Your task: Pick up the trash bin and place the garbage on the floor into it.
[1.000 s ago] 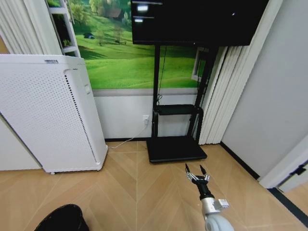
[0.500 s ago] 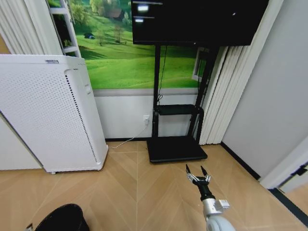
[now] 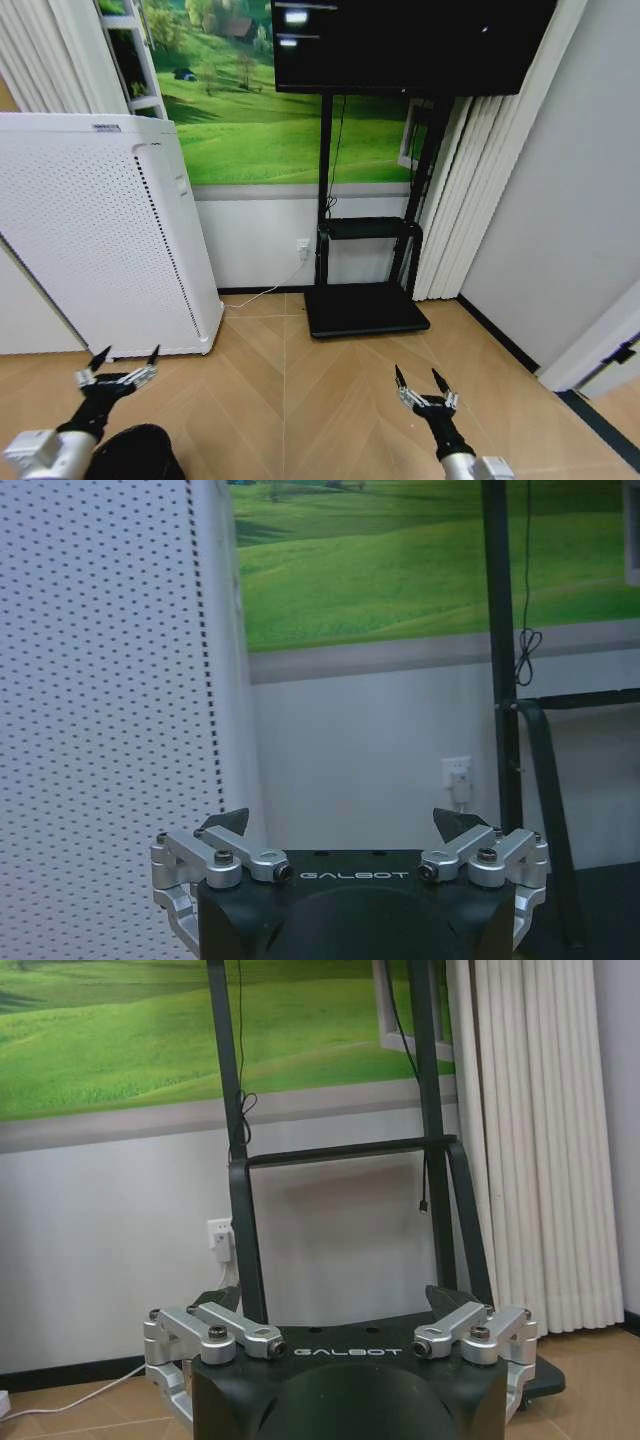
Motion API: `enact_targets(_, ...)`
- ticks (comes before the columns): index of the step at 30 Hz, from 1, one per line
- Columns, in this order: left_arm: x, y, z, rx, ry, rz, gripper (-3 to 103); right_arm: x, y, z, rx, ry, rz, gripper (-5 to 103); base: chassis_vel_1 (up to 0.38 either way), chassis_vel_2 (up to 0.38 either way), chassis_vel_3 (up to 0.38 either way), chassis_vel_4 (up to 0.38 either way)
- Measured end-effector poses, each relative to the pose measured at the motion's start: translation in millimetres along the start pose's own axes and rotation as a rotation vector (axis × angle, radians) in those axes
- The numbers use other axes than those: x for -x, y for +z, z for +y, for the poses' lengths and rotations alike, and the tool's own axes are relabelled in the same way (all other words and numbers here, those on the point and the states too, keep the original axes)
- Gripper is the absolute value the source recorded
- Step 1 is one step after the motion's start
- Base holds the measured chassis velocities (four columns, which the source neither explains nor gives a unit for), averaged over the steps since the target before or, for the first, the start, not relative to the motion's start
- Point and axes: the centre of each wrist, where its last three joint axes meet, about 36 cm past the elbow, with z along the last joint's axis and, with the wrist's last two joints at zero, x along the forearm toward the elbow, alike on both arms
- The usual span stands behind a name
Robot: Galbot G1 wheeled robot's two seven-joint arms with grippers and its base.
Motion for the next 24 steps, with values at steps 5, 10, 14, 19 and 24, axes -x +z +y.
enact_targets(5,4,2,-22.6,-0.014,0.029,0.000,100,-4,2,4,0.005,0.006,-0.001,100,0.000,0.000,0.000,0.000)
enact_targets(10,-2,6,-44.5,-0.049,0.056,0.043,100,0,7,2,-0.005,-0.017,0.000,100,0.000,0.000,0.000,0.000)
enact_targets(14,-13,14,-52.9,-0.059,0.035,0.081,100,12,8,-4,-0.010,-0.026,-0.017,100,0.000,0.000,0.000,0.000)
enact_targets(19,-20,16,-54.3,-0.054,0.020,0.084,100,20,9,-12,-0.018,-0.034,-0.027,100,0.000,0.000,0.000,0.000)
enact_targets(24,-24,14,-55.6,-0.050,0.004,0.096,100,25,7,-20,-0.030,-0.036,-0.034,100,0.000,0.000,0.000,0.000)
